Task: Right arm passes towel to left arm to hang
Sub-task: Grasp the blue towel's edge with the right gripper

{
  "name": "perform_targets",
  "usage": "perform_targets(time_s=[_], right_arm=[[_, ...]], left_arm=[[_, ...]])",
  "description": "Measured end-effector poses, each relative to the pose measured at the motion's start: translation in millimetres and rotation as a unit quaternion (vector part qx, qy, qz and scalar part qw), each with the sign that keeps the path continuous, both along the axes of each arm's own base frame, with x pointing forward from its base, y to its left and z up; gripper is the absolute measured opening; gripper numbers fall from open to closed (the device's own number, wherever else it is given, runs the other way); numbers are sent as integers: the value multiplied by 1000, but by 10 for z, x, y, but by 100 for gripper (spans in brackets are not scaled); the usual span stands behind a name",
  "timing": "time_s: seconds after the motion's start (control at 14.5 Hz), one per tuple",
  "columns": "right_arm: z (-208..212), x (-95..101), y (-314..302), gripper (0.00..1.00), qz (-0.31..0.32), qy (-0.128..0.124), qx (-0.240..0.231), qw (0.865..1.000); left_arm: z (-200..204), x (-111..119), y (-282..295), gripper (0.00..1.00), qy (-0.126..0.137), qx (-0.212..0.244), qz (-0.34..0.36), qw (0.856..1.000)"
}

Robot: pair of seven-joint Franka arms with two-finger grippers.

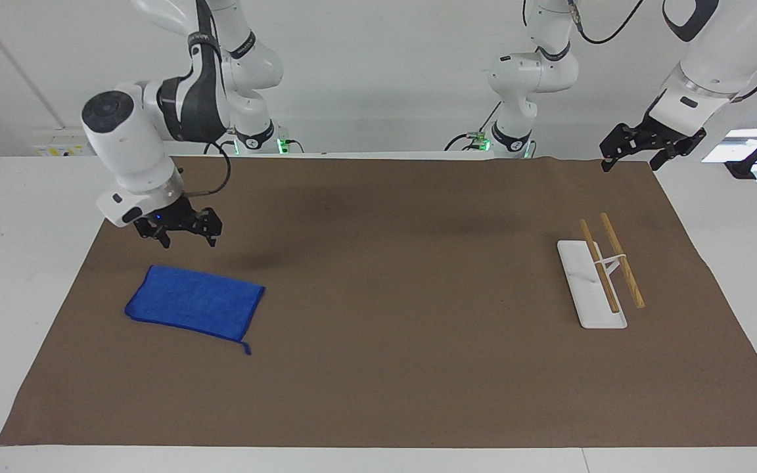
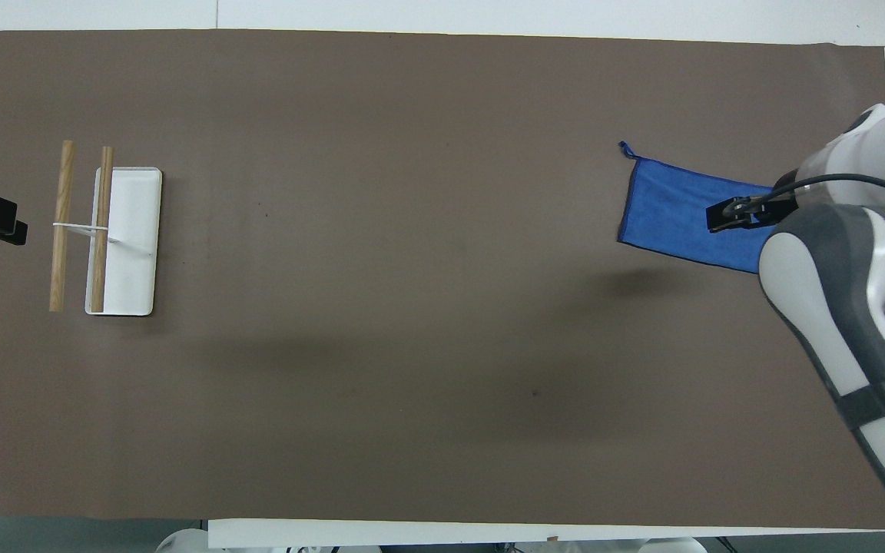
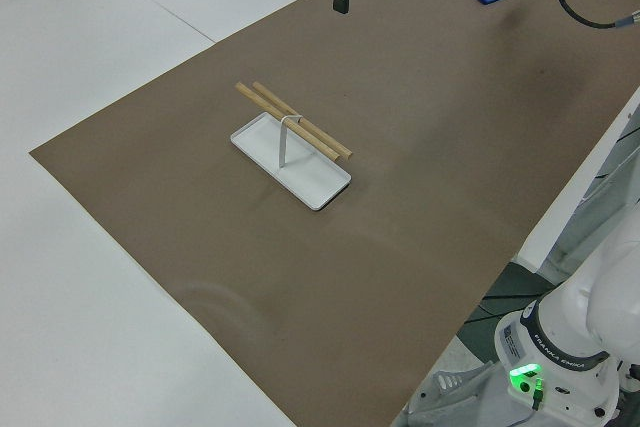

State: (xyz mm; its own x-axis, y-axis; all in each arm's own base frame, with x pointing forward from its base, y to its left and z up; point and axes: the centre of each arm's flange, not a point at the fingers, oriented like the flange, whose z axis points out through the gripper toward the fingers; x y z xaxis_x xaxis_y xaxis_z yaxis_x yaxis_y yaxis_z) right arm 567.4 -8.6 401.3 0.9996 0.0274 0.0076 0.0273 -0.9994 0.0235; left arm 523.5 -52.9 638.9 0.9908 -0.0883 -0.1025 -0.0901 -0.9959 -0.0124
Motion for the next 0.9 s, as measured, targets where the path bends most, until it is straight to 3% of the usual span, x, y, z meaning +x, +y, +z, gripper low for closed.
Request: perform_targets(time_s=[0.21, 0.35, 0.9], right_arm=[[-708, -22, -62, 99, 13, 13, 0, 1000], [-940, 3, -226, 93, 42, 16, 0, 999], [-1045, 6, -400, 86, 47, 17, 0, 999]], left_arm=[[0, 0, 0, 100, 0, 0, 0, 1000], [0, 0, 0, 100, 0, 0, 0, 1000], [-2, -3, 0, 100, 1, 0, 0, 1000]])
